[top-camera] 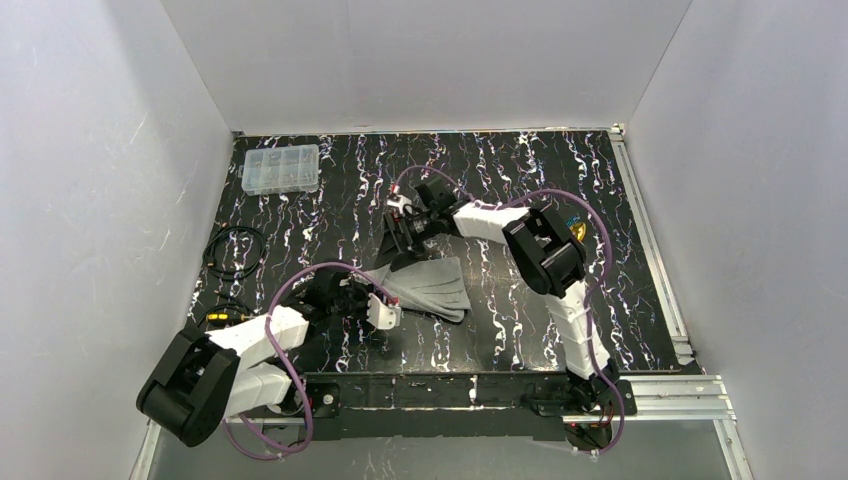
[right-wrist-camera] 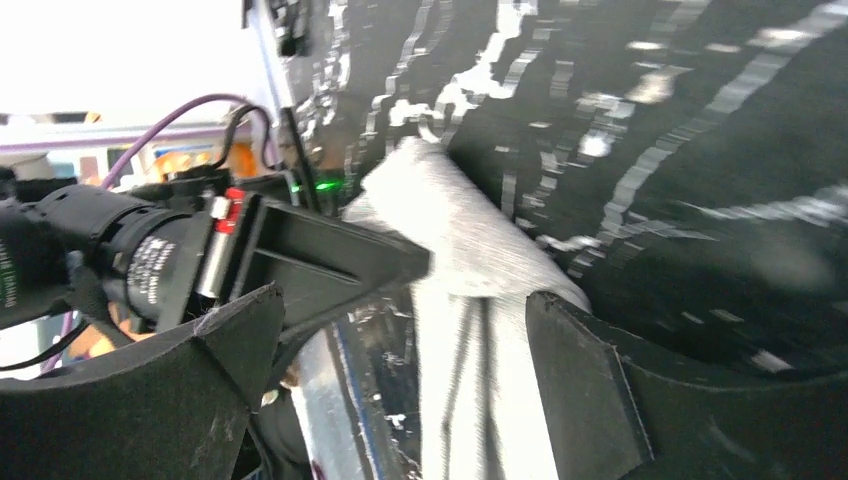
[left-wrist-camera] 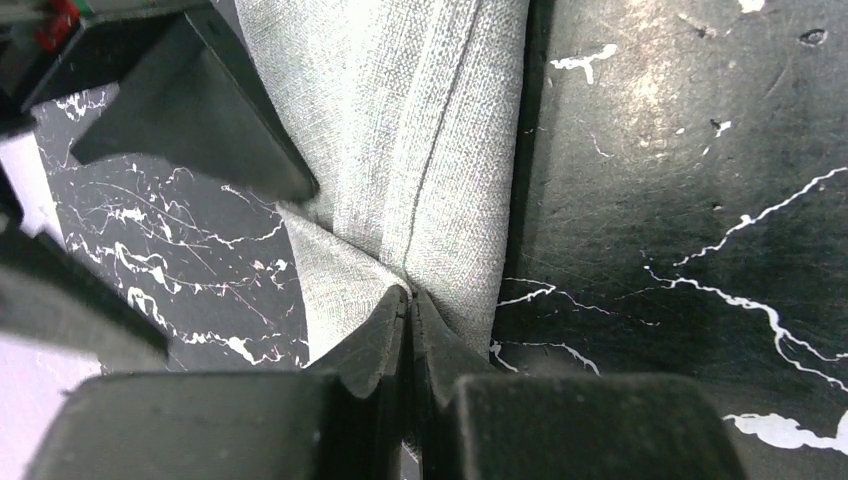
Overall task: Fold the napkin into a case and place the utensils inside
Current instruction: Stuff the top corner of the smaller-rectangle-folded napkin at the center of the board.
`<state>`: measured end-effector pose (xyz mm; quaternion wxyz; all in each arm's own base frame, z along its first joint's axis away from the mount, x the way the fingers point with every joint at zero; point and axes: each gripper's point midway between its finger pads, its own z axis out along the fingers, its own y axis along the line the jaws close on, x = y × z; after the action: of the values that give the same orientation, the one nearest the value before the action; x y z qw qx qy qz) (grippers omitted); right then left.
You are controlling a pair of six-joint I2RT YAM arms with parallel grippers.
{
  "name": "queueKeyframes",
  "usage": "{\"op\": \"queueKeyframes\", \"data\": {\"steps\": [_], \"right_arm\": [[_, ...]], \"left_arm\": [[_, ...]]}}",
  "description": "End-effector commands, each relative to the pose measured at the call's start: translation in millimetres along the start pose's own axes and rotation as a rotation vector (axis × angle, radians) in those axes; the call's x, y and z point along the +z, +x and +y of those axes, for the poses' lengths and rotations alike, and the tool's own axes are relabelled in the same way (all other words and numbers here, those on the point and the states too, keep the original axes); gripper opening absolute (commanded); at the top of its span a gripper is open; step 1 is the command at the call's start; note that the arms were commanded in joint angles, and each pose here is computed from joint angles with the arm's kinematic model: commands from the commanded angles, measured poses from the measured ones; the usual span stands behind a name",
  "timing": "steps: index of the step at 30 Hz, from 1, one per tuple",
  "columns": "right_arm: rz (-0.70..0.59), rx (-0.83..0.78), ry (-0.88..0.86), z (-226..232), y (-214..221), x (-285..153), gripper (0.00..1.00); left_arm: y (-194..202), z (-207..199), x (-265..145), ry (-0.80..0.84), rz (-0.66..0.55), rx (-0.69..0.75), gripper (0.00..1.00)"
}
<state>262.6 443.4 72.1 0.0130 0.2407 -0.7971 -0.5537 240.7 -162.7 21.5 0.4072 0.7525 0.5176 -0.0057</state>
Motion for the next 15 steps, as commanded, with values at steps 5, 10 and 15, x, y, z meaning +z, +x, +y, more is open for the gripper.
{"op": "queueKeyframes", "data": {"steps": [5, 10, 15], "right_arm": [[-0.217, -0.331, 0.56, -36.4, -38.0, -117.1, 0.99], [-0.614, -0.356, 0.759, -28.0, -45.1, -205.3, 0.99], [-0.524, -0.817, 0.905, 4.2, -17.6, -209.9, 0.99]], "left_arm": [[7.2, -60.8, -4.0, 0.206, 0.017, -0.07, 0.0], [6.7, -61.5, -4.1, 0.197, 0.01, -0.066, 0.0], [6.0, -61.0, -4.8, 0.194, 0.009, -0.072, 0.0]]}}
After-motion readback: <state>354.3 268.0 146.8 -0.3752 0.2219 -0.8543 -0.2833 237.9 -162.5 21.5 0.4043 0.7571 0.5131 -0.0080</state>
